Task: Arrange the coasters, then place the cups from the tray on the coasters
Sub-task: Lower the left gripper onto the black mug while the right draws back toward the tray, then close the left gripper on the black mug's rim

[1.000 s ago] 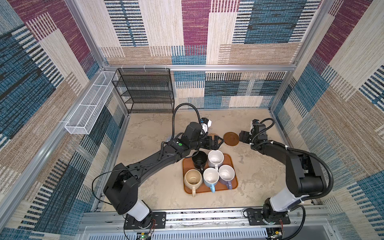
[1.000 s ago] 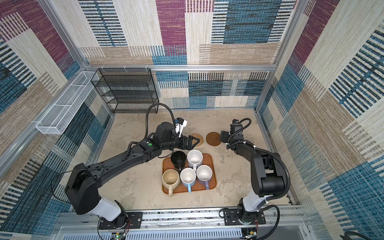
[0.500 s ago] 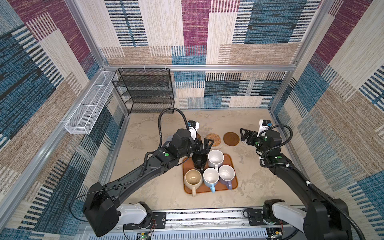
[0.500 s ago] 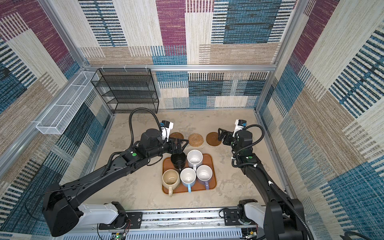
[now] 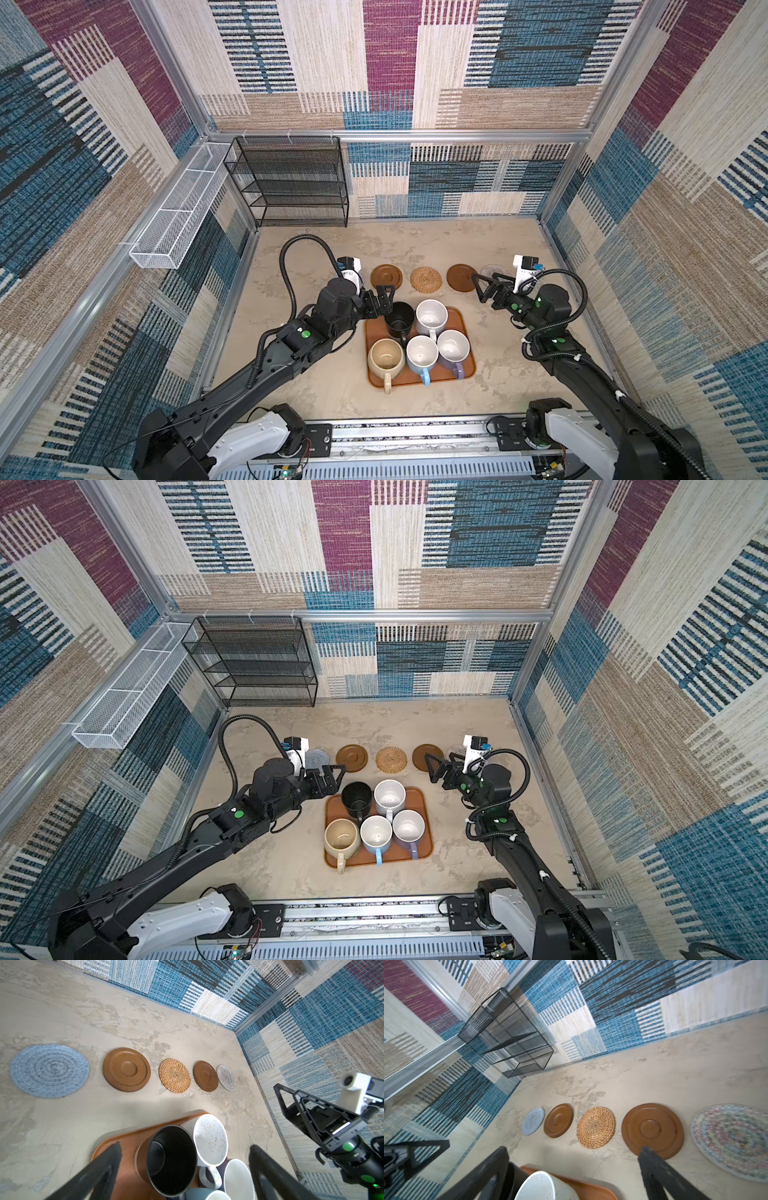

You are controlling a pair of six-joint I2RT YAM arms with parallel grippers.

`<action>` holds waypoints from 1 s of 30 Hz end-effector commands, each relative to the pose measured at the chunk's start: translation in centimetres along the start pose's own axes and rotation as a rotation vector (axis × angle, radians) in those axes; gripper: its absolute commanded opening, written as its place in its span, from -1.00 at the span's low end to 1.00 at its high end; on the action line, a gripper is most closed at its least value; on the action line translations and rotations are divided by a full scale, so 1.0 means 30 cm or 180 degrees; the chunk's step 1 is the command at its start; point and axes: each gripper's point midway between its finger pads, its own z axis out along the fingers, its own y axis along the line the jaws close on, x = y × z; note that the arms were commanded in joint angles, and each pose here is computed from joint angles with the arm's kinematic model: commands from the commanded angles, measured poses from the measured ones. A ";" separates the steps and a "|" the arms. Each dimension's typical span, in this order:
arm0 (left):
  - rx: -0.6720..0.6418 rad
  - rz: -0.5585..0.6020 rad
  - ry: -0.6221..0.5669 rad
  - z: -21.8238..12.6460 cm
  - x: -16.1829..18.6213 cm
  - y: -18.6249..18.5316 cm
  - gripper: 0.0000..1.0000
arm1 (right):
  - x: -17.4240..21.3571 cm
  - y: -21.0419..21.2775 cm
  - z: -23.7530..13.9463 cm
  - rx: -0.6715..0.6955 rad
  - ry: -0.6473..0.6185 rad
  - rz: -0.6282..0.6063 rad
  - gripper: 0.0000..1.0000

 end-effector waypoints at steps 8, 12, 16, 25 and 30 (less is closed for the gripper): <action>-0.0674 0.0072 0.0895 0.016 0.166 0.065 0.57 | 0.164 0.154 0.090 -0.0417 0.0749 -0.0366 0.93; -0.0874 0.0060 0.1143 0.026 0.225 0.041 0.55 | 0.182 0.129 0.105 -0.0247 0.0768 -0.0437 0.93; -0.1122 -0.0059 0.1204 0.042 0.264 0.046 0.33 | 0.193 0.121 0.110 -0.0209 0.0784 -0.0457 0.93; -0.1353 -0.0336 0.1517 0.087 0.379 0.051 -0.05 | 0.183 0.143 0.096 -0.0272 0.0721 -0.0505 0.94; -0.1320 -0.0213 0.1593 0.108 0.405 0.022 -0.10 | 0.180 0.126 0.095 -0.0175 0.0708 -0.0504 0.94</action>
